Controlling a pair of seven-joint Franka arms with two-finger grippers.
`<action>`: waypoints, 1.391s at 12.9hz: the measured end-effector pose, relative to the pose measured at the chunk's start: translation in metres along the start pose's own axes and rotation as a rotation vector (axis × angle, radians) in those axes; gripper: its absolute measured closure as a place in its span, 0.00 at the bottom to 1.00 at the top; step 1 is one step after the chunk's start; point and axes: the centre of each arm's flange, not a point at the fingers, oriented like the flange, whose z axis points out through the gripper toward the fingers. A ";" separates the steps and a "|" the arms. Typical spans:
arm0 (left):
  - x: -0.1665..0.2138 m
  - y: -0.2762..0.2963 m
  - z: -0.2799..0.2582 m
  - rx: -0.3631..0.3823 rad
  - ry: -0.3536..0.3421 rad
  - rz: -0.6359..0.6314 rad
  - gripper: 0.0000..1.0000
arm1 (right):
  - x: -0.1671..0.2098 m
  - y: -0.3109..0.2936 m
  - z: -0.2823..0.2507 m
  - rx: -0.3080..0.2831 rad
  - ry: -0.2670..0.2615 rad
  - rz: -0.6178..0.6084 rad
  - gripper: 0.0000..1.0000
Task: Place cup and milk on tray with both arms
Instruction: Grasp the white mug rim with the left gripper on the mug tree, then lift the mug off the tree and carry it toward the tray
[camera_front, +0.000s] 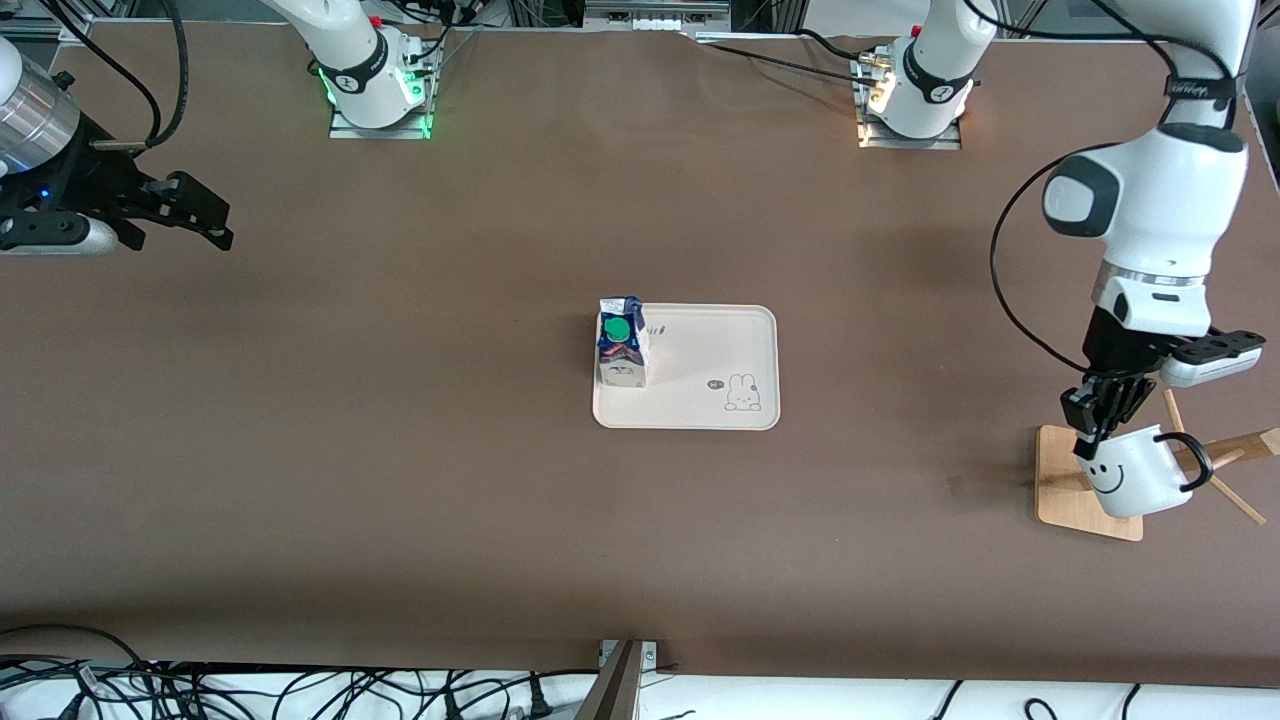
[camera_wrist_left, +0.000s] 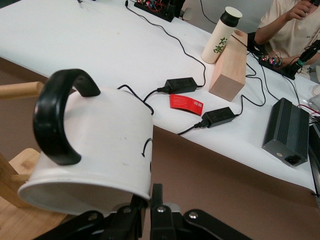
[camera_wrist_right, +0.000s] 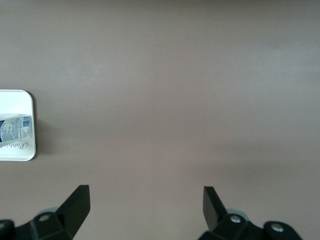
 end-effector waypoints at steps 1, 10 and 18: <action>0.008 0.008 -0.009 -0.005 -0.047 0.000 0.92 | 0.000 0.000 0.000 0.000 0.000 0.000 0.00; -0.040 0.209 -0.089 0.216 -0.574 0.150 0.92 | 0.000 0.000 0.000 0.000 0.000 0.000 0.00; -0.111 0.224 -0.046 0.129 -0.838 0.693 0.92 | 0.000 0.000 0.000 0.000 0.000 0.000 0.00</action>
